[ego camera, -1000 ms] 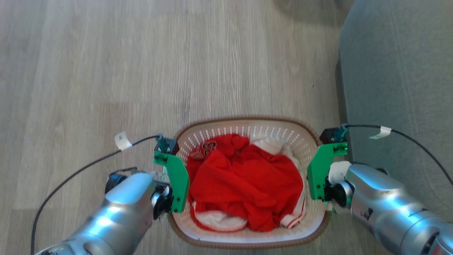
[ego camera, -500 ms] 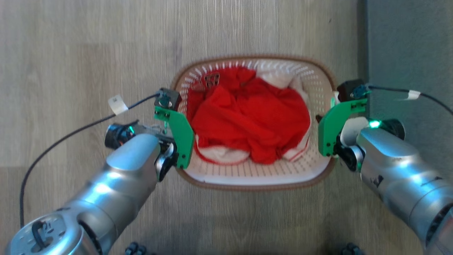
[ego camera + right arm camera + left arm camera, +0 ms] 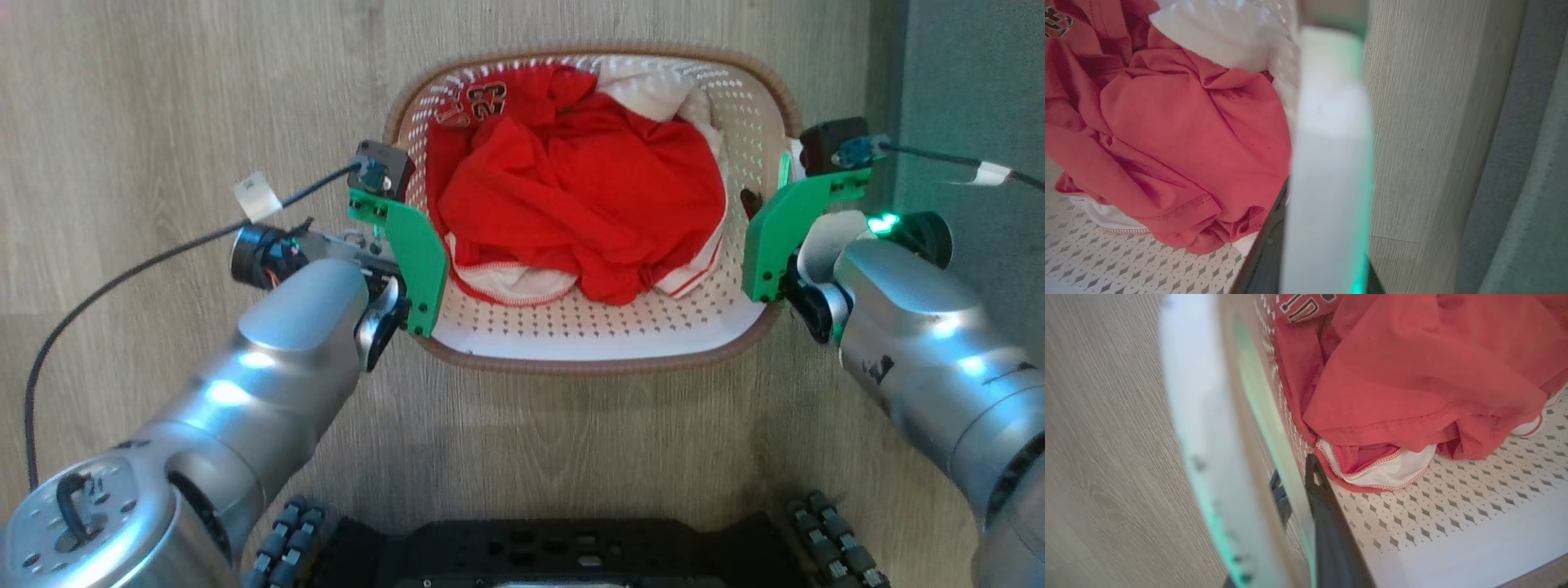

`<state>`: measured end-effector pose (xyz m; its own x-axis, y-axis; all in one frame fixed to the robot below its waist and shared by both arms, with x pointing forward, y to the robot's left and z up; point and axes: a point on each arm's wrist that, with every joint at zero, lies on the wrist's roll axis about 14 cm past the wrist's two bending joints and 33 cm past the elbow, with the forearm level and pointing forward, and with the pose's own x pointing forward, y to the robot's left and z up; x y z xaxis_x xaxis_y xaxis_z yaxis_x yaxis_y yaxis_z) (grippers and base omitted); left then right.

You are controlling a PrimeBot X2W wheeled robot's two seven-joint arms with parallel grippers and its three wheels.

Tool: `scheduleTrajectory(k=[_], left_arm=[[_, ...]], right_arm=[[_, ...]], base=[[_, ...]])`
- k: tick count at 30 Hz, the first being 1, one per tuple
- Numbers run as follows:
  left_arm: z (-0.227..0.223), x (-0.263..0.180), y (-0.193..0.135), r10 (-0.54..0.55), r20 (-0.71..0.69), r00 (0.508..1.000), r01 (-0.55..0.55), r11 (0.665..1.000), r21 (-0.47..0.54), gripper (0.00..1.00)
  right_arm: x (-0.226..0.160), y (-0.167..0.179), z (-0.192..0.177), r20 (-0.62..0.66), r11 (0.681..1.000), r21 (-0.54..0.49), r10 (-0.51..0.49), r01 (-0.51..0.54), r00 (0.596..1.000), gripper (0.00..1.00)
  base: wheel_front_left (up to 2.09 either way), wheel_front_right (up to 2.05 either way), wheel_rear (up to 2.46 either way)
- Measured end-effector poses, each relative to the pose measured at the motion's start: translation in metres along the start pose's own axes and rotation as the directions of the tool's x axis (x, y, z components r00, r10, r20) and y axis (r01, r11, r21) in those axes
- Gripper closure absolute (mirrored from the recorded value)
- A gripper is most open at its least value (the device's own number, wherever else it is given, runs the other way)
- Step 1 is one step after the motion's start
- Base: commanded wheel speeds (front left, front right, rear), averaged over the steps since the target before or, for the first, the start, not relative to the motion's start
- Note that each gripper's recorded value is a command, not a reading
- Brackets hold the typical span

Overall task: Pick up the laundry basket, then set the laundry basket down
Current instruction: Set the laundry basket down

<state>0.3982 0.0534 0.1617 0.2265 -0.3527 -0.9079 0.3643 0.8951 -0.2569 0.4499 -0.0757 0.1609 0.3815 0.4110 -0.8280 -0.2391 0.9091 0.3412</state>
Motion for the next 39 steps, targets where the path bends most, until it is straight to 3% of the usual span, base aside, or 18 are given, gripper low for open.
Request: scheduleTrajectory(k=[15, 35, 36, 37, 38, 39], left_arm=[[-0.009, 0.025, 0.008, -0.009, -0.035, 0.999, 0.009, 1.0, -0.012, 1.0], [-0.012, 0.028, 0.01, 0.004, -0.041, 0.999, -0.004, 1.0, 0.001, 1.0], [-0.012, 0.027, 0.01, 0.011, -0.039, 0.999, -0.011, 1.0, 0.001, 0.76], [-0.011, 0.027, 0.013, 0.027, -0.037, 0.999, -0.027, 1.0, 0.003, 0.21], [-0.01, 0.027, 0.012, 0.031, -0.029, 0.999, -0.031, 1.0, 0.003, 0.0], [-0.008, 0.027, 0.008, 0.026, -0.025, 0.999, -0.025, 1.0, 0.002, 0.0]], right_arm=[[0.025, -0.007, -0.015, -0.046, 0.999, 0.037, 0.014, -0.012, 0.999, 1.0], [0.028, -0.008, -0.017, -0.04, 1.0, 0.028, 0.014, -0.013, 0.999, 1.0], [0.028, -0.008, -0.017, -0.039, 0.999, 0.032, 0.014, -0.012, 0.999, 0.55], [0.028, -0.009, -0.018, -0.042, 1.0, 0.021, 0.011, -0.01, 0.999, 0.0], [0.028, -0.008, -0.018, -0.041, 1.0, 0.014, 0.013, -0.013, 0.999, 0.0], [0.029, -0.005, -0.017, -0.04, 1.0, 0.015, 0.019, -0.018, 0.999, 0.0]], base=[[0.0, 0.0, 0.0], [0.0, 0.0, 0.0], [0.0, 0.0, 0.0], [0.0, 0.0, 0.0], [0.0, 0.0, 0.0], [0.0, 0.0, 0.0]])
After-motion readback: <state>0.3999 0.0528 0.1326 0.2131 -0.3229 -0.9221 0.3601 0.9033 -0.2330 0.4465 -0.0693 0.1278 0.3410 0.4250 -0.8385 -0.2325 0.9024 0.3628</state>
